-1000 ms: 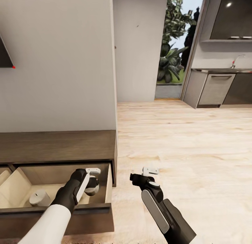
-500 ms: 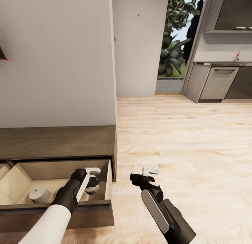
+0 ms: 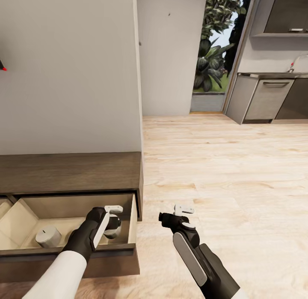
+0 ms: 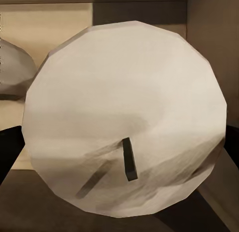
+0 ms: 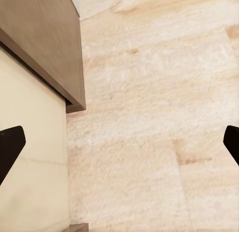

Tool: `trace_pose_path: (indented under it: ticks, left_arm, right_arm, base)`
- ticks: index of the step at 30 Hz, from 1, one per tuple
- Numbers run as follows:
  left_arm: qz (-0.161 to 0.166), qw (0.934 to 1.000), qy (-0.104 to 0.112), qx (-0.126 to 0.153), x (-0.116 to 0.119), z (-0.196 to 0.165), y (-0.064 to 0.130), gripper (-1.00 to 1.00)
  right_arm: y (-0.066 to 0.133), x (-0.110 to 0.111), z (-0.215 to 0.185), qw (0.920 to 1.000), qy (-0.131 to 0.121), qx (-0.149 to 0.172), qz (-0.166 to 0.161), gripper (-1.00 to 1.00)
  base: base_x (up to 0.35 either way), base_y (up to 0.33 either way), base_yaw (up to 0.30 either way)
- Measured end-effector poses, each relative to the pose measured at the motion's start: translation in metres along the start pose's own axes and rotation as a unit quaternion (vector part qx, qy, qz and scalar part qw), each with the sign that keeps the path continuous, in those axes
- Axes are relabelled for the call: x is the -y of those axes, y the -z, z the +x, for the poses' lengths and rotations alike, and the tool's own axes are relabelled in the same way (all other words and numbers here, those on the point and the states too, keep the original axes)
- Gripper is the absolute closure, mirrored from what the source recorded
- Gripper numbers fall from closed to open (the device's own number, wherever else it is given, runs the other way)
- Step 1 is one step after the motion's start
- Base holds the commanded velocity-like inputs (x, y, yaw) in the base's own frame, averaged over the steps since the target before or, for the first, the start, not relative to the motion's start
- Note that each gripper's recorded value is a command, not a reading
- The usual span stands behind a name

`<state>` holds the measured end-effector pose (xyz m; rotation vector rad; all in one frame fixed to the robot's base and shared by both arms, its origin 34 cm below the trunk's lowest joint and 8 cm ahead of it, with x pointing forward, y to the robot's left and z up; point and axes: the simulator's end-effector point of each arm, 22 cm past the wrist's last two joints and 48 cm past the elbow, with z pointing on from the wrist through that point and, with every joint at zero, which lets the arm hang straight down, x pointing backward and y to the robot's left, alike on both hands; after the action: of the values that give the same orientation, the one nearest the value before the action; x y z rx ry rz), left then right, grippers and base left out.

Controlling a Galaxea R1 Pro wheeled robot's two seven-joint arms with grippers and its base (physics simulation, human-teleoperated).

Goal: Place each of the two pumpkins and all three candles from the living room inside a cabinet in the living room (use any cabinet), then make sure every cabinet is closed, and position the cauldron so it is next to a table in the living room.

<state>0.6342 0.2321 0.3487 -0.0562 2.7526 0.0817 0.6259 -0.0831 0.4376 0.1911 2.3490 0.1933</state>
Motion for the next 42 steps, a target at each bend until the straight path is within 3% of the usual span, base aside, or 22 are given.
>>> trace_pose_path:
  ticks: [8, 42]
  left_arm:
    - [0.0, 1.0, 0.001, 0.005, 0.0, -0.002, 0.0, -1.0]
    - [0.005, 0.998, 0.016, 0.061, -0.016, -0.034, 0.061, -1.0]
  right_arm:
    - [0.0, 0.0, 0.0, 1.0, 0.0, 0.0, 0.0, -1.0]
    - [0.053, -0.016, -0.059, 0.9976, 0.005, 0.067, -0.013, -1.0]
  base:
    - [0.0, 0.0, 0.0]
    - [-0.03, 0.0, 0.0]
